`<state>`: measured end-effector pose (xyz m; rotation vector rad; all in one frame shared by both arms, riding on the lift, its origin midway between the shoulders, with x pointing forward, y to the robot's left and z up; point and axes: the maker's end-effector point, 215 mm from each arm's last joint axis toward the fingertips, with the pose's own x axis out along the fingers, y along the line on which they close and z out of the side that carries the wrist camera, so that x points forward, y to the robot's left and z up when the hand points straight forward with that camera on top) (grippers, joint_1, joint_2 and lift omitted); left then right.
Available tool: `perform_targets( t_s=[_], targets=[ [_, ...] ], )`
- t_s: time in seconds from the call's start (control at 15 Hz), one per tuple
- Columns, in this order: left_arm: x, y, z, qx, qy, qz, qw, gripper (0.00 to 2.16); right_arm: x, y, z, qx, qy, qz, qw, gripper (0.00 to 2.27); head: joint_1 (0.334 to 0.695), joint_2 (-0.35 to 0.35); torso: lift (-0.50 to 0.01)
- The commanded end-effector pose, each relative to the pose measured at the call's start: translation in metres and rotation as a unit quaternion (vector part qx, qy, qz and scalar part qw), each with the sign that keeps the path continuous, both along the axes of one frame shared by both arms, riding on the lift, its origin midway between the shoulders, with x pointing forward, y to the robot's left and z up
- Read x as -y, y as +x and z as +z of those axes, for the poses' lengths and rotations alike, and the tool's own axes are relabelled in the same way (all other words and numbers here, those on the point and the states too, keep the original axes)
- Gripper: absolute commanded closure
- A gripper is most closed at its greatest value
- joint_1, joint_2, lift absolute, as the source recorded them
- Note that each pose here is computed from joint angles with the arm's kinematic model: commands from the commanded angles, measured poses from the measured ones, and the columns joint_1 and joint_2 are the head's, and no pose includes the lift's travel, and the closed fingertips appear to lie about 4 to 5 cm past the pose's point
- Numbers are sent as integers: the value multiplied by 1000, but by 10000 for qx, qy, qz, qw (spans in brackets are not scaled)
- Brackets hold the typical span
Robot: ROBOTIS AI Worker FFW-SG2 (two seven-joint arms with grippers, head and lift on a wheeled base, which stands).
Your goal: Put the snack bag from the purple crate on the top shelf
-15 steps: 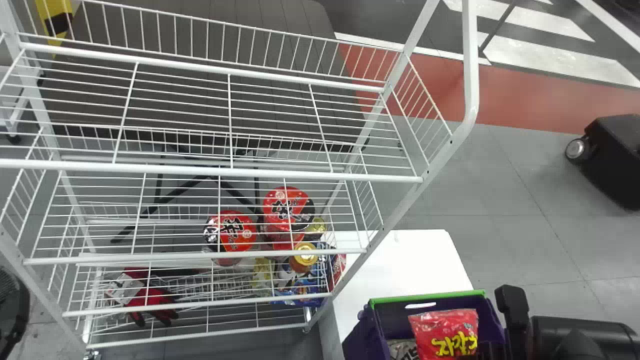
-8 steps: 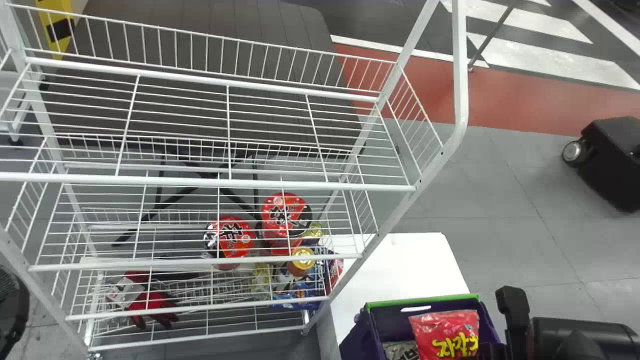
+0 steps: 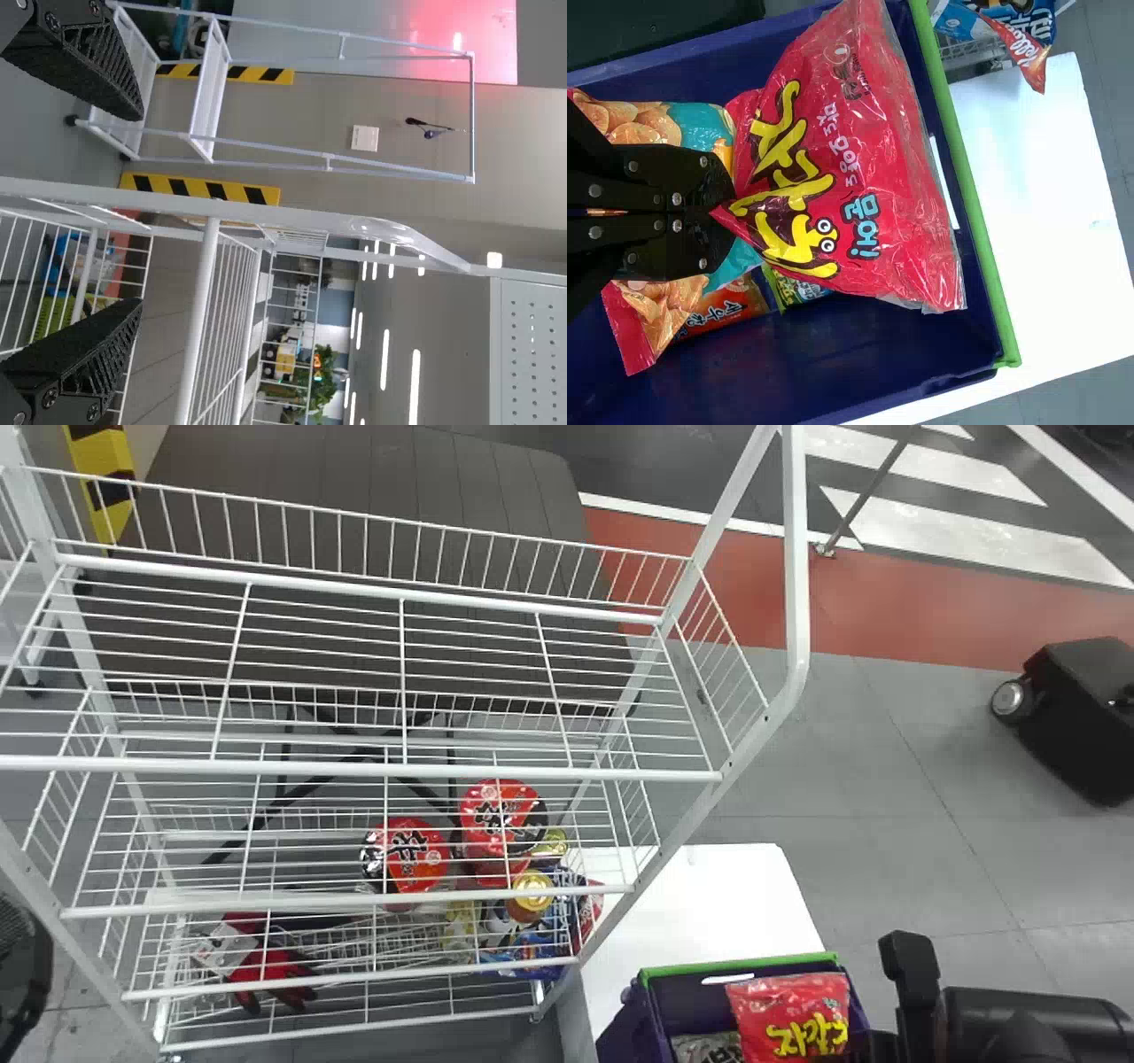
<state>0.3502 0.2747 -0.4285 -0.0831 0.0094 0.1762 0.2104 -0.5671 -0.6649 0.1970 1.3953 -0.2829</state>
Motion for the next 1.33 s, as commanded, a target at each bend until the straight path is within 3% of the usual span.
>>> perform_targets(
  t_s=[0.0,1.27],
  targets=[
    [0,-1,-2,-21,5,-2,10000,56,0,0,0,7,-2,3,10000,2223,695,-350,-57],
    [-1,0,-3,-5,6,18,10000,56,0,2,-1,67,-11,31,10000,2223,695,-350,9]
  ],
)
